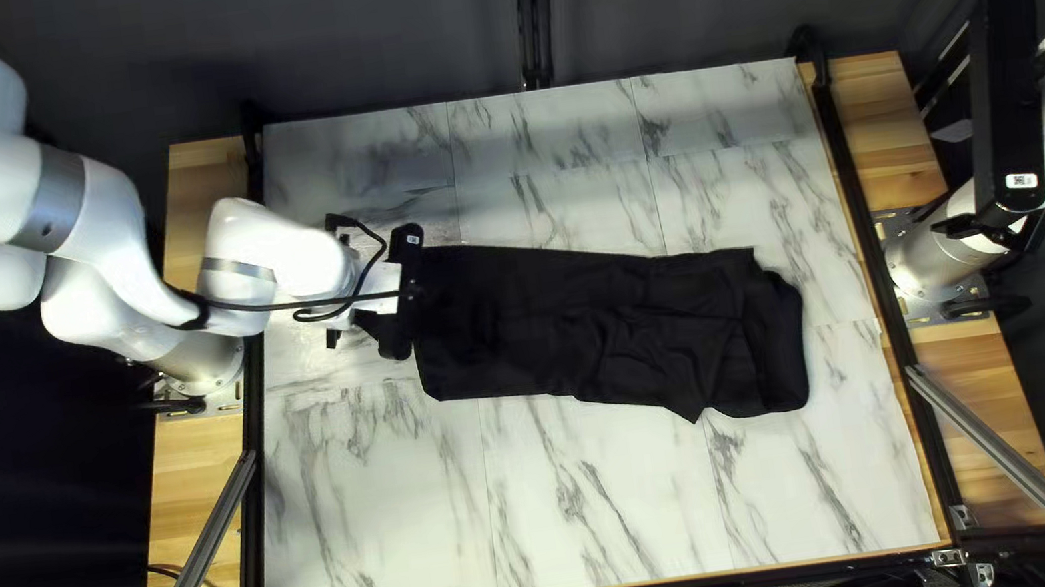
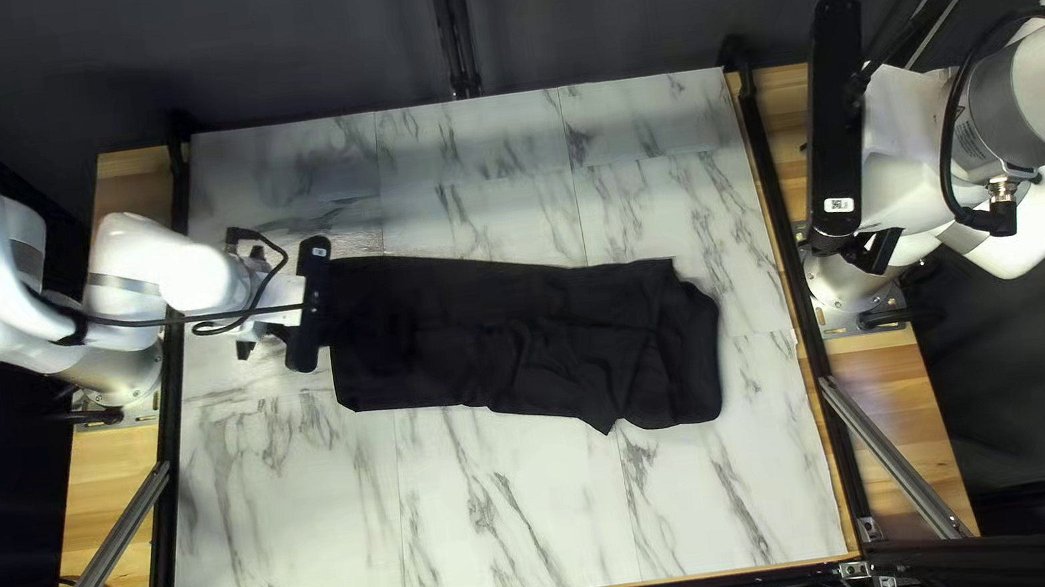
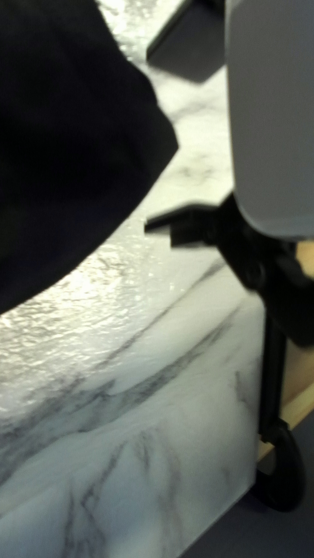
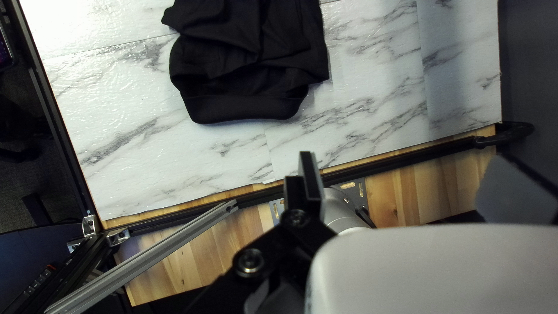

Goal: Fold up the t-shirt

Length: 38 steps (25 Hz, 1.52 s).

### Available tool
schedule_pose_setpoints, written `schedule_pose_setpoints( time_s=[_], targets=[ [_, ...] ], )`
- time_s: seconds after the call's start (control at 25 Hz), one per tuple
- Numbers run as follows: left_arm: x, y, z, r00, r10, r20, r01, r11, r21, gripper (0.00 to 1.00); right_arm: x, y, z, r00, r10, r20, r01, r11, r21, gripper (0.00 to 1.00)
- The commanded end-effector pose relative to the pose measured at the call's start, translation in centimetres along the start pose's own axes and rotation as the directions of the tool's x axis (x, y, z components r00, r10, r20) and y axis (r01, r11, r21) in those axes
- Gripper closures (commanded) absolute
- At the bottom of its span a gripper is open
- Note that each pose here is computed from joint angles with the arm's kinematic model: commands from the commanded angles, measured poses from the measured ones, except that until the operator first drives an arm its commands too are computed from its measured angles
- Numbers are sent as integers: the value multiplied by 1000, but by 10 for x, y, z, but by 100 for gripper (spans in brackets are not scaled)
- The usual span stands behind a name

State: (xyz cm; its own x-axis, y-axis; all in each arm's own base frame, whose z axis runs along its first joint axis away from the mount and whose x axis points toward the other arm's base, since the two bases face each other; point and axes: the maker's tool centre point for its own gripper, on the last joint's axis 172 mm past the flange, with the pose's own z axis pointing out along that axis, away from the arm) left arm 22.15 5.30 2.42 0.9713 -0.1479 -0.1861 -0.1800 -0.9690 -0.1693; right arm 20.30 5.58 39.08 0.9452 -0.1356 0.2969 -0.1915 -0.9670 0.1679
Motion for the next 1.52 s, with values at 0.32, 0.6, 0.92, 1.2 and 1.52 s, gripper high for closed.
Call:
schedule_pose_setpoints(
  time_s=[0.32,0.6,0.92,1.2,1.52],
  targets=[
    [20,-3,-58,1000,28,-14,-27,999,39,100,0,0,0,1000,0,0,0,1000,0,0],
    [47,-17,-72,996,66,-54,-63,997,48,100,0,0,0,1000,0,0,0,1000,0,0],
    [85,-43,-96,990,112,-87,-107,992,67,100,0,0,0,1000,0,0,0,1000,0,0],
    [122,-57,-105,981,150,-124,-143,987,69,100,0,0,0,1000,0,0,0,1000,0,0],
    [171,-70,-96,970,190,-152,-185,982,49,100,0,0,0,1000,0,0,0,1000,0,0]
  ],
)
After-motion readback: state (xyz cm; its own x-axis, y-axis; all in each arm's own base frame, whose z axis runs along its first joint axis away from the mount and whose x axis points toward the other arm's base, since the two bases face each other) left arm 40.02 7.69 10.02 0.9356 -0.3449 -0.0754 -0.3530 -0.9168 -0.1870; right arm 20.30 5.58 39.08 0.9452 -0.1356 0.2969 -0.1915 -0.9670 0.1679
